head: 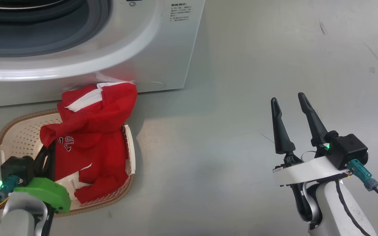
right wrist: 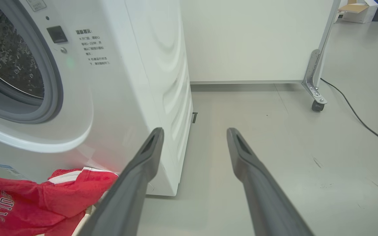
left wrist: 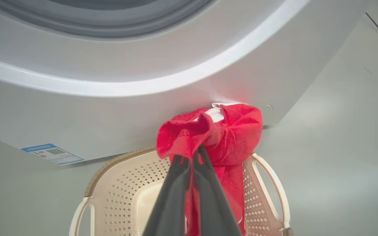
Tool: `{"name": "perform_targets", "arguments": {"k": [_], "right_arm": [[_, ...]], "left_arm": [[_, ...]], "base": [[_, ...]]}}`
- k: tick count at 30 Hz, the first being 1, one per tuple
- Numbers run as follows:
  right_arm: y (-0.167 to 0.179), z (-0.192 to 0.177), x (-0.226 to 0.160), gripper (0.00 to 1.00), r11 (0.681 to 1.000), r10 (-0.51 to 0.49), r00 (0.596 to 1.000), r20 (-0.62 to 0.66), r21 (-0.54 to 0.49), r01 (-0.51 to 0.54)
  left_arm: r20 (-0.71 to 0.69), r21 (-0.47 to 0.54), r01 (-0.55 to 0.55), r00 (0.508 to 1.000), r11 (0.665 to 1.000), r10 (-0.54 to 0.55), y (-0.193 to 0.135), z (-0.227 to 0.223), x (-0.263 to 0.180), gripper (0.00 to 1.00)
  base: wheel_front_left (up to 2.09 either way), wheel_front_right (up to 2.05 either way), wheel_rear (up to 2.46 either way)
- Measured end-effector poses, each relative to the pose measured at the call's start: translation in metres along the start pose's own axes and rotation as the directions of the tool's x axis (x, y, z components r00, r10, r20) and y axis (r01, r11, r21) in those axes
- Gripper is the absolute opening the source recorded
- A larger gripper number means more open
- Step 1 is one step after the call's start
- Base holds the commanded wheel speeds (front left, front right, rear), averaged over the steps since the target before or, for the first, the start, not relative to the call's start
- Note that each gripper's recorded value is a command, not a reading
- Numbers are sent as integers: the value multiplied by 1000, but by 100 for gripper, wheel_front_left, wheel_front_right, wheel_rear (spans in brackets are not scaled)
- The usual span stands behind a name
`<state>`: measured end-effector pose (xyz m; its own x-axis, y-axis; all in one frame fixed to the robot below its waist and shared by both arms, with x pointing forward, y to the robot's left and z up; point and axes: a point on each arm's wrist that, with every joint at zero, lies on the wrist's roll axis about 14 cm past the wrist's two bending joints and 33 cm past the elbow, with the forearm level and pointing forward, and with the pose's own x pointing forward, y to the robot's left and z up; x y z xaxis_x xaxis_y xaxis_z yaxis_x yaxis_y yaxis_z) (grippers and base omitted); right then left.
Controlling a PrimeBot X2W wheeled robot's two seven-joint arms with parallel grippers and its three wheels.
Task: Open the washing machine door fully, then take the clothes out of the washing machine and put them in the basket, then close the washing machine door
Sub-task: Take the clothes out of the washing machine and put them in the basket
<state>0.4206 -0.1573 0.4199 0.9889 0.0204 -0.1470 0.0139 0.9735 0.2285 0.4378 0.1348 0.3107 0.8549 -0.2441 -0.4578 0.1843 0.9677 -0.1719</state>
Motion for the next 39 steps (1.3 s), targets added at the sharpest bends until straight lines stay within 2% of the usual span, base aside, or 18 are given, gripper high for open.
{"name": "perform_targets", "arguments": {"k": [9,17,20,25,31,38,39], "right_arm": [[-7,-10,4,100,1000,-19,1000,-25,-6,19],[-13,-16,6,100,999,-34,999,-40,-14,33],[-14,-17,7,100,999,-36,998,-44,-14,36],[-15,-19,7,100,999,-38,998,-48,-14,37],[-16,-20,8,100,999,-44,998,-51,-18,43],[-15,-21,10,100,999,-41,998,-52,-19,40],[-15,-21,11,100,999,-39,998,-51,-19,38]], "left_arm": [[-265,8,-63,962,998,63,21,-71,-2,0],[-385,1,-169,909,986,156,43,-102,0,0],[-427,-25,-249,878,968,214,56,-113,-6,0],[-469,-18,-317,840,948,272,68,-124,-13,0],[-445,-18,-345,843,939,301,75,-116,-1,0],[-410,-46,-280,881,959,237,56,-107,17,0],[-413,-54,-266,884,962,221,51,-108,18,9]], "base": [[0,0,0],[0,0,0],[0,0,0],[0,0,0],[0,0,0],[0,0,0],[0,0,0]]}}
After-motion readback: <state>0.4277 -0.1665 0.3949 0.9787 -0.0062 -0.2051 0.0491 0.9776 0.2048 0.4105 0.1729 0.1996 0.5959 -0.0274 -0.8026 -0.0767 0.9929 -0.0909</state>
